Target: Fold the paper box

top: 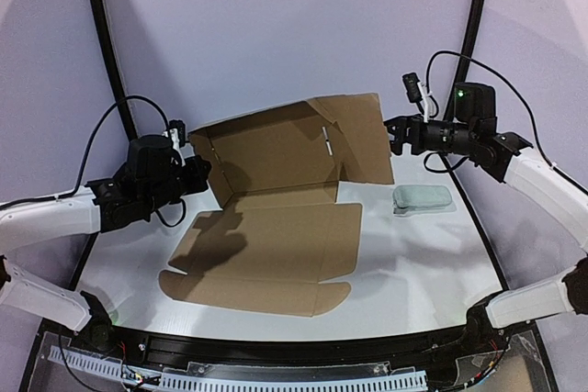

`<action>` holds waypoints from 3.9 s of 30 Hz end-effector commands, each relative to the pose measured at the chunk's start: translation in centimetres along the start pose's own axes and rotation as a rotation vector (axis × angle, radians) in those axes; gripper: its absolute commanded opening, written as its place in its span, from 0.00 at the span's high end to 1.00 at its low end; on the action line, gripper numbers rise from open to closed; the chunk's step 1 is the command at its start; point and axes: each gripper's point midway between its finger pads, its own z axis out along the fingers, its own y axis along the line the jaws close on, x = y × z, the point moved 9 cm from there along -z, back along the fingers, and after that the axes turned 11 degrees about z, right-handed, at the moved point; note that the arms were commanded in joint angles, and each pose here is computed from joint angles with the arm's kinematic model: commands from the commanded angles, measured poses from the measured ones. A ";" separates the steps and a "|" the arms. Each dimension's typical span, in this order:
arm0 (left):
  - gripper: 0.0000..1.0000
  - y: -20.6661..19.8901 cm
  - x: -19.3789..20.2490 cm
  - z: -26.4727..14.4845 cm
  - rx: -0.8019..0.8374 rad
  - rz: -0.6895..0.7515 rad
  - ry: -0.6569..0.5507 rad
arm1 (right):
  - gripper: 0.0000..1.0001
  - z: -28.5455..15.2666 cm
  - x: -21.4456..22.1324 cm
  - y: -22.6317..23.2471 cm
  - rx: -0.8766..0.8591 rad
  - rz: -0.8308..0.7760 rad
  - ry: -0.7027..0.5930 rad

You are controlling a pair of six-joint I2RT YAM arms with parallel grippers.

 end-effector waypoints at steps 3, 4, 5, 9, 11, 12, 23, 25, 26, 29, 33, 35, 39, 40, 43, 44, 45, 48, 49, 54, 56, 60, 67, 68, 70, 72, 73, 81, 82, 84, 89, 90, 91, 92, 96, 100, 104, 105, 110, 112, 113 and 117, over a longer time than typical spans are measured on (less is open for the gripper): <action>0.99 -0.5 -1.0 0.4 0.003 -0.028 -0.012 | 0.02 2.1 1.3 1.7 -0.147 -0.006 0.055; 0.99 -0.5 -1.0 0.4 0.000 -0.031 -0.010 | 0.02 2.4 1.4 1.8 -0.150 -0.006 0.058; 0.99 -0.5 -1.0 0.4 -0.002 -0.034 -0.009 | 0.02 2.7 1.6 2.0 -0.158 -0.009 0.062; 0.99 -0.5 -1.1 0.4 -0.001 -0.042 -0.007 | 0.02 4.3 2.5 2.8 -0.182 -0.016 0.094; 0.99 -0.5 -1.1 0.3 -0.001 -0.048 -0.009 | 0.02 5.1 2.9 2.8 -0.182 -0.013 0.101; 0.99 -0.5 -1.2 0.3 -0.001 -0.051 -0.010 | 0.02 5.4 3.1 2.9 -0.182 -0.012 0.102; 0.99 -0.1 -1.0 0.1 -0.048 -0.062 0.014 | 0.02 7.9 4.8 4.6 -0.238 -0.095 0.127; 0.99 0.0 -1.0 0.1 -0.052 -0.062 0.019 | 0.02 8.1 5.1 5.0 -0.252 -0.120 0.135; 0.99 0.0 -0.9 0.1 -0.052 -0.062 0.020 | 0.02 8.2 5.2 5.1 -0.257 -0.135 0.140; 0.99 0.0 -0.9 0.0 -0.052 -0.059 0.024 | 0.02 8.5 5.5 5.7 -0.256 -0.187 0.149; 0.99 0.0 -0.9 0.0 -0.056 -0.057 0.032 | 0.02 8.7 5.8 6.4 -0.254 -0.215 0.170; 0.99 0.1 -0.9 0.0 -0.063 -0.054 0.037 | 0.02 8.8 5.9 6.4 -0.244 -0.200 0.177; 0.99 0.1 -0.9 -0.1 -0.074 -0.051 0.048 | 0.02 8.7 6.0 6.5 -0.260 -0.157 0.188; 0.99 0.2 -0.8 -0.1 -0.081 -0.051 0.050 | 0.02 8.6 6.0 6.7 -0.272 -0.148 0.186; 0.99 0.3 -0.7 0.0 -0.099 -0.051 0.058 | 0.02 8.1 6.1 7.2 -0.316 -0.128 0.195; 0.99 0.4 -0.7 0.0 -0.104 -0.051 0.061 | 0.02 8.0 6.1 7.4 -0.332 -0.122 0.201; 0.99 0.4 -0.7 0.0 -0.106 -0.050 0.063 | 0.02 7.8 6.2 7.5 -0.350 -0.118 0.206; 0.99 0.4 -0.6 -0.1 -0.110 -0.049 0.067 | 0.02 7.3 6.2 7.8 -0.383 -0.110 0.214; 0.99 0.4 -0.5 -0.1 -0.109 -0.048 0.069 | 0.02 7.3 6.3 7.9 -0.384 -0.111 0.215; 0.99 0.3 -0.6 -0.1 -0.085 -0.044 0.070 | 0.02 7.6 6.3 7.6 -0.358 -0.120 0.212; 0.99 0.1 -0.6 -0.1 -0.060 -0.040 0.071 | 0.02 8.0 6.0 7.1 -0.291 -0.116 0.197; 0.99 -0.4 -0.6 -0.2 0.001 -0.033 0.073 | 0.02 9.2 5.5 6.2 -0.180 -0.107 0.167; 0.99 -0.3 -1.1 -0.7 -0.015 -0.048 0.079 | 0.02 11.6 5.9 6.4 0.065 -0.166 0.108; 0.99 -0.3 -1.1 -0.8 -0.009 -0.049 0.077 | 0.02 11.8 5.9 6.2 0.108 -0.166 0.090; 0.99 -0.3 -1.2 -1.0 -0.001 -0.047 0.071 | 0.02 12.1 5.9 5.7 0.218 -0.174 0.048; 0.99 -0.3 -1.2 -1.3 0.008 -0.045 0.066 | 0.02 12.4 5.7 5.2 0.312 -0.179 0.017; 0.99 -0.3 -1.2 -1.4 0.013 -0.043 0.063 | 0.02 12.5 5.6 4.9 0.356 -0.177 0.000; 0.99 -0.2 -1.0 -2.2 0.054 -0.026 0.056 | 0.21 13.3 5.2 3.8 0.479 -0.208 -0.054; 0.99 -0.3 -1.0 -2.3 0.065 -0.023 0.055 | 0.23 13.5 5.1 3.8 0.481 -0.213 -0.056; 0.99 -0.4 -1.0 -2.5 0.091 -0.011 0.053 | 0.23 14.0 5.0 3.8 0.473 -0.235 -0.049; 0.99 -0.8 -0.8 -2.5 0.143 0.022 0.070 | 0.18 14.9 4.6 4.4 0.396 -0.280 -0.045; 0.99 -0.9 -0.8 -2.5 0.154 0.030 0.076 | 0.15 14.9 4.5 4.4 0.384 -0.286 -0.044; 0.99 -1.0 -0.7 -2.5 0.159 0.037 0.081 | 0.12 14.9 4.4 4.3 0.376 -0.290 -0.042; 0.99 -1.0 -0.6 -2.4 0.161 0.042 0.087 | 0.09 14.8 4.3 4.2 0.362 -0.288 -0.038; 0.99 -0.9 -0.1 -2.2 0.159 0.058 0.108 | 0.04 14.1 3.6 2.5 0.305 -0.217 -0.007; 0.99 -1.1 -0.1 -2.2 0.178 0.062 0.110 | 0.04 13.6 3.3 1.8 0.203 -0.186 0.017; 0.99 -1.6 -0.1 -2.0 0.227 0.076 0.115 | 0.02 13.7 3.4 2.5 0.074 -0.237 0.048; 0.99 -1.7 -0.1 -2.0 0.237 0.079 0.116 | 0.02 13.8 3.4 2.6 0.056 -0.247 0.053; 0.99 -2.1 -0.2 -1.8 0.275 0.089 0.121 | 0.02 14.1 3.1 2.3 0.074 -0.268 0.069; 0.99 -2.1 -0.2 -1.9 0.278 0.090 0.119 | 0.02 14.3 3.1 2.4 0.048 -0.261 0.080; 0.99 -2.1 -0.3 -1.9 0.279 0.090 0.118 | 0.02 14.4 3.1 2.4 0.031 -0.256 0.084; 0.99 -2.1 -0.4 -2.1 0.281 0.089 0.113 | 0.04 14.6 3.0 2.6 0.008 -0.238 0.095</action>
